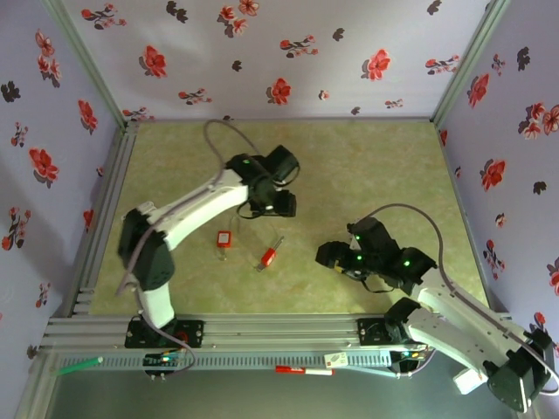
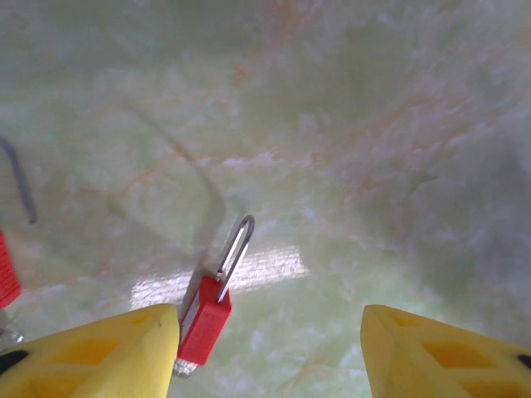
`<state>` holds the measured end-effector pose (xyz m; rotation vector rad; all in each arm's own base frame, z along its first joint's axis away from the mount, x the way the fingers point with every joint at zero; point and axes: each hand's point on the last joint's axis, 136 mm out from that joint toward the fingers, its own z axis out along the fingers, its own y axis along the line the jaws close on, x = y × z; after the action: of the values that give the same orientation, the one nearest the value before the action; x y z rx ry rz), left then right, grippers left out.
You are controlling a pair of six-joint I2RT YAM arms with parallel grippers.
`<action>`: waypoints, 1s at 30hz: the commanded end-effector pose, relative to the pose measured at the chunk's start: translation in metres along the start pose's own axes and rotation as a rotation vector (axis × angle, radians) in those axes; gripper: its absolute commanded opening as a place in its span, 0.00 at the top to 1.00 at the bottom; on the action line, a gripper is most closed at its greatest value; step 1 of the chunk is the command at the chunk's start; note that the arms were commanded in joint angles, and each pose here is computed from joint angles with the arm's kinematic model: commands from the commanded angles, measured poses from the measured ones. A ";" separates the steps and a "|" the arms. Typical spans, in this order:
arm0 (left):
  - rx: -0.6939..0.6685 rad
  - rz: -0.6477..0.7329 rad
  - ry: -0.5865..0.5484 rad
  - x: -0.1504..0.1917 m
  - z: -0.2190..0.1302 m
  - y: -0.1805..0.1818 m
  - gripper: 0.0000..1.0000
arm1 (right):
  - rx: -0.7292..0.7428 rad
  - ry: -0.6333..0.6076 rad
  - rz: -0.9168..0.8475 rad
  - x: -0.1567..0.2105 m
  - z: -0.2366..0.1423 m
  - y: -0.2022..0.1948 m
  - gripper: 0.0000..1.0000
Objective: Unlock with the key
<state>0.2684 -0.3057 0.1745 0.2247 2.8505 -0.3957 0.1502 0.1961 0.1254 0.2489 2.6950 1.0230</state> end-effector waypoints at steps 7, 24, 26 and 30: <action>0.187 0.220 0.011 0.070 0.005 0.022 0.29 | 0.022 -0.093 0.020 -0.020 0.006 0.021 0.28; 0.013 0.298 0.109 0.096 0.080 0.046 0.32 | 0.043 -0.182 0.055 -0.030 -0.020 0.019 0.27; -0.019 0.293 0.130 0.097 0.086 0.050 0.35 | 0.041 -0.185 0.061 -0.028 -0.021 0.017 0.27; -0.046 0.307 0.136 0.095 0.094 0.047 0.38 | 0.036 -0.192 0.065 -0.027 -0.025 0.014 0.27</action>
<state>0.2017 -0.2730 0.0467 0.6566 2.9077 -0.3167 0.1715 0.1920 0.1591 0.3835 2.5529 0.9508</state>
